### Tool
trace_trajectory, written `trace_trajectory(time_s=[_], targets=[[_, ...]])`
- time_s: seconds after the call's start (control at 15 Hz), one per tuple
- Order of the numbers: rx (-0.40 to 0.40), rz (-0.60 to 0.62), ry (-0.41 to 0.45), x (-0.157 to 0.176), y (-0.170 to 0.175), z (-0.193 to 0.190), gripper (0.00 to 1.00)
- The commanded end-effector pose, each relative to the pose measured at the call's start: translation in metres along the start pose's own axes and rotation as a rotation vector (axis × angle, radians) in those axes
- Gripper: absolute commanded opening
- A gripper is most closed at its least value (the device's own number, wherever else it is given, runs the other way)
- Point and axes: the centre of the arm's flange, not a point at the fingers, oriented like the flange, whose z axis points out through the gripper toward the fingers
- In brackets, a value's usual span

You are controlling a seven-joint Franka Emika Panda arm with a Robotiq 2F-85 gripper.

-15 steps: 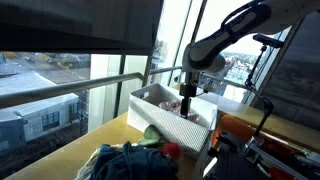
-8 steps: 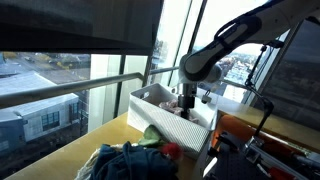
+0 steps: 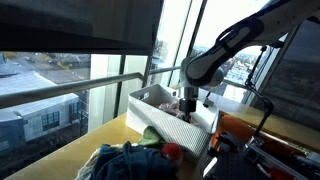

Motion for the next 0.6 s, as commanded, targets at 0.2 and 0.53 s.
trace_trajectory(time_s=[0.2,0.53], targets=[[-0.075,0.030,0.076,-0.056,-0.023,-0.093,0.00],[-0.164,0.001,0.241,-0.058,-0.074,-0.200,0.03]])
